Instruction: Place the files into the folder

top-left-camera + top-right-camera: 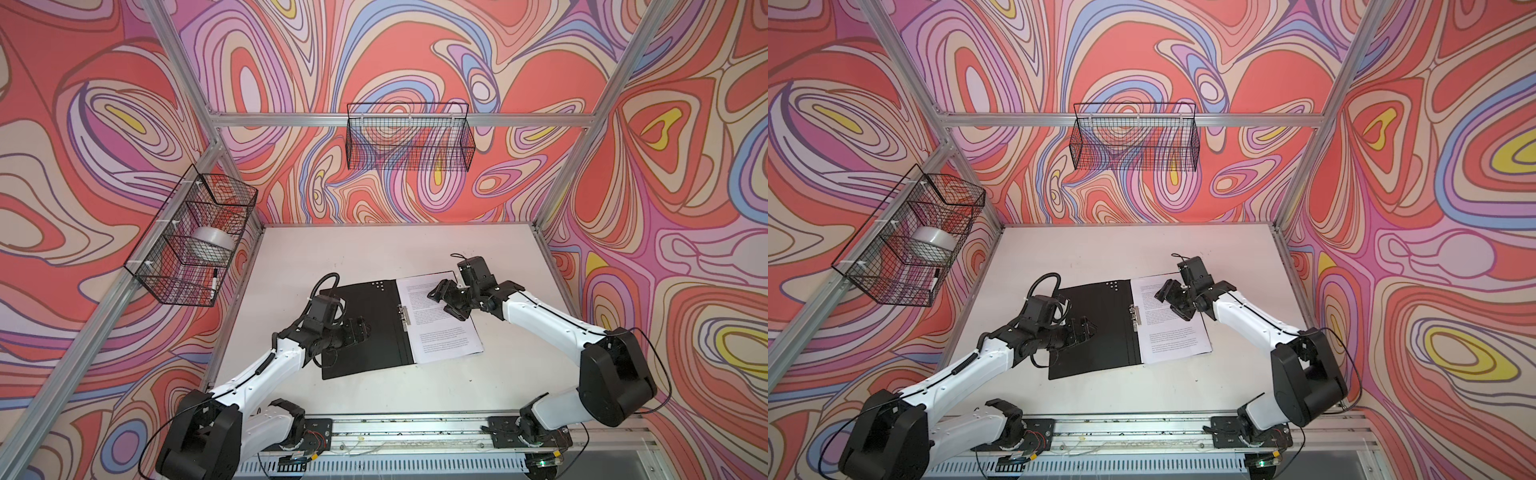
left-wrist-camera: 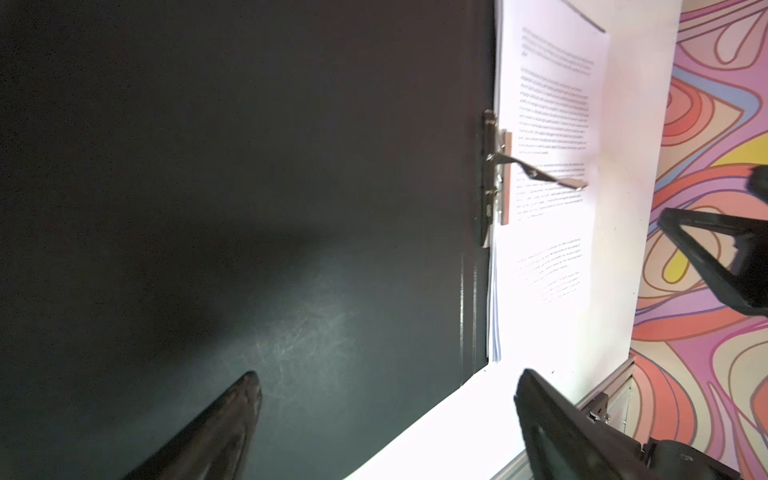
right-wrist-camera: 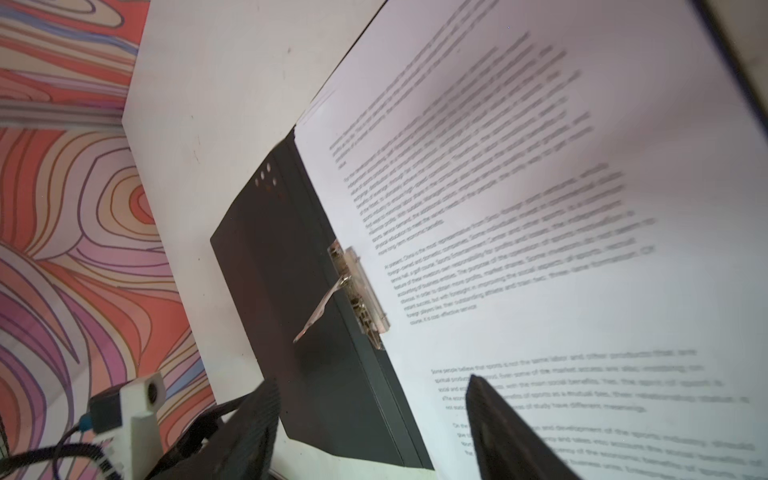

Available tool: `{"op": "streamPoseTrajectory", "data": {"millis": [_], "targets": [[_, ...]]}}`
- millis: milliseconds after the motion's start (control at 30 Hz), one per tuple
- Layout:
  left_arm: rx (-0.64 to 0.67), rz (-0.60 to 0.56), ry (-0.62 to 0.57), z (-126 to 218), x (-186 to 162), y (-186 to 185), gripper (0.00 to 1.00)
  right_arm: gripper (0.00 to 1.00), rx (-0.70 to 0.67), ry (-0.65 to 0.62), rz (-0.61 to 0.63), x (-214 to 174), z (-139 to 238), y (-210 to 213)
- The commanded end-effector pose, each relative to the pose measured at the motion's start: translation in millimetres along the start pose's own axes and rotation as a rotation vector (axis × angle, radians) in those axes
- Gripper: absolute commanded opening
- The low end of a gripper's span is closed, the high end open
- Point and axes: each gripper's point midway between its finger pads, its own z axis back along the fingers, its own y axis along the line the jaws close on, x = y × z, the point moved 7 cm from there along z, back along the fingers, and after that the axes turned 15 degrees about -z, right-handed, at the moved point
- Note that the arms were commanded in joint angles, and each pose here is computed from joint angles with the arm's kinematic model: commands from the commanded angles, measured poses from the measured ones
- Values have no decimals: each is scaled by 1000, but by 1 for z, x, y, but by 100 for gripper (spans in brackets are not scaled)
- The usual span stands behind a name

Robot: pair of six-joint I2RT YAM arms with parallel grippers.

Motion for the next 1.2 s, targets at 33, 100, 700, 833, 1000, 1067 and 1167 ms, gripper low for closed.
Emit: {"op": "streamPoseTrajectory", "data": {"millis": [33, 100, 700, 833, 1000, 1067, 1167], "targets": [[-31, 70, 12, -12, -10, 7, 95, 62, 24, 36, -97, -20, -18, 12], [-20, 91, 13, -16, -15, 12, 95, 57, 31, 60, -136, -26, -26, 15], [75, 163, 28, -17, -43, 36, 94, 27, 19, 161, -304, -47, -72, 43], [74, 159, 29, -17, -43, 36, 93, 22, -8, 162, -314, -49, -77, 38], [68, 162, 32, -19, -43, 35, 93, 20, -18, 164, -309, -50, -75, 38], [69, 161, 30, -19, -43, 36, 93, 20, -22, 165, -309, -50, -75, 38], [71, 164, 28, -19, -43, 36, 93, 20, -63, 165, -313, -50, -84, 29]]}}
